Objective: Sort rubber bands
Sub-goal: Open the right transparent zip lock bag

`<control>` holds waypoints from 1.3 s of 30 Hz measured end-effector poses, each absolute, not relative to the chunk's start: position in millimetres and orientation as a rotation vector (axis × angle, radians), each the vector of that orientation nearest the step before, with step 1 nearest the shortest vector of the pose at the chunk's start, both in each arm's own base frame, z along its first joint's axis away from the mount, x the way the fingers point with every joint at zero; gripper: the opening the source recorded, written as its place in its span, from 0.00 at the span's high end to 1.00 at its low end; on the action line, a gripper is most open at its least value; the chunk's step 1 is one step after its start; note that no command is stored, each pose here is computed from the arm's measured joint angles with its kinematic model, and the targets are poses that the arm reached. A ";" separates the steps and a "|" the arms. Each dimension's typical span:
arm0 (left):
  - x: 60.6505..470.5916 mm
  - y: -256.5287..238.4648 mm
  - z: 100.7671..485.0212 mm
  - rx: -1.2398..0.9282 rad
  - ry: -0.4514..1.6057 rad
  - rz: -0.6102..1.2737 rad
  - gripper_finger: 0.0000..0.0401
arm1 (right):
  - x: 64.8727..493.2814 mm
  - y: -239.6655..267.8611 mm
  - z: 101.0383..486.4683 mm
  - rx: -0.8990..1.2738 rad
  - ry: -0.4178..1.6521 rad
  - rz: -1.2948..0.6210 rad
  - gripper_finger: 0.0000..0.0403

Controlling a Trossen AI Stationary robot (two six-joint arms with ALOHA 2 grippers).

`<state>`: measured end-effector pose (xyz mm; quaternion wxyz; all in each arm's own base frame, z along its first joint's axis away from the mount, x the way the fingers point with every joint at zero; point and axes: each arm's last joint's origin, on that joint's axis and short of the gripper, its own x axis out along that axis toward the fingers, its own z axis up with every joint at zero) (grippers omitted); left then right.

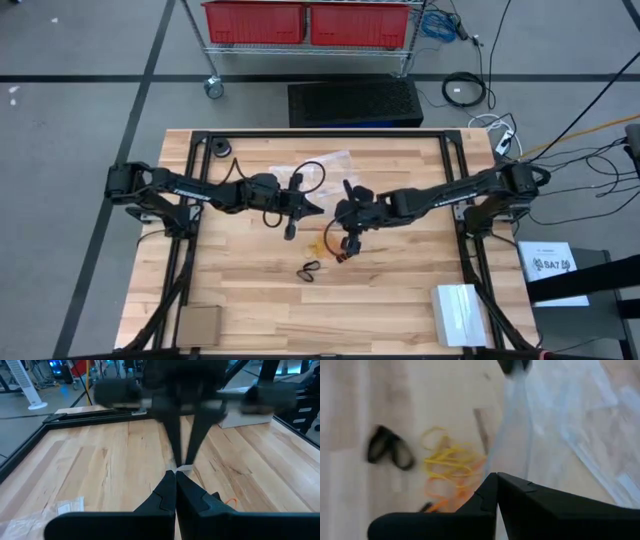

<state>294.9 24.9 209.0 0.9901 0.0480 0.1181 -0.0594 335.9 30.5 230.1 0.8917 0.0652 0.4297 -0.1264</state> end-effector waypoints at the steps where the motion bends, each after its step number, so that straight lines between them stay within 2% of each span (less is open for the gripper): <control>1: 294.9 24.9 209.0 0.093 0.237 -0.119 1.00 | 336.8 29.6 226.9 0.125 0.898 -0.290 1.00; 8: 295.0 24.3 209.2 0.073 0.236 -0.118 1.00 | 335.1 22.0 234.5 0.096 0.842 -0.396 1.00; 12: 295.0 24.3 209.4 0.073 0.235 -0.118 1.00 | 340.2 25.3 242.1 0.073 0.783 -0.276 1.00; 16: 295.2 23.8 210.0 0.073 0.228 -0.119 1.00 | 348.9 29.0 234.1 0.083 0.781 -0.204 1.00; 21: 295.7 19.5 210.4 0.076 0.224 -0.129 1.00 | 346.0 26.1 215.5 0.055 0.901 -0.287 1.00; 26: 297.0 17.1 213.0 0.078 0.211 -0.135 1.00 | 336.0 23.0 229.4 0.032 0.882 -0.368 1.00; 32: 298.9 13.8 216.7 0.082 0.198 -0.146 1.00 | 345.7 24.8 244.7 0.126 0.741 -0.204 1.00; 35: 298.9 12.7 216.4 0.082 0.201 -0.150 1.00 | 352.4 25.4 233.1 0.129 0.762 -0.185 0.96; 39: 299.3 10.7 217.2 0.086 0.194 -0.132 1.00 | 356.1 23.7 222.7 0.134 0.786 -0.225 0.83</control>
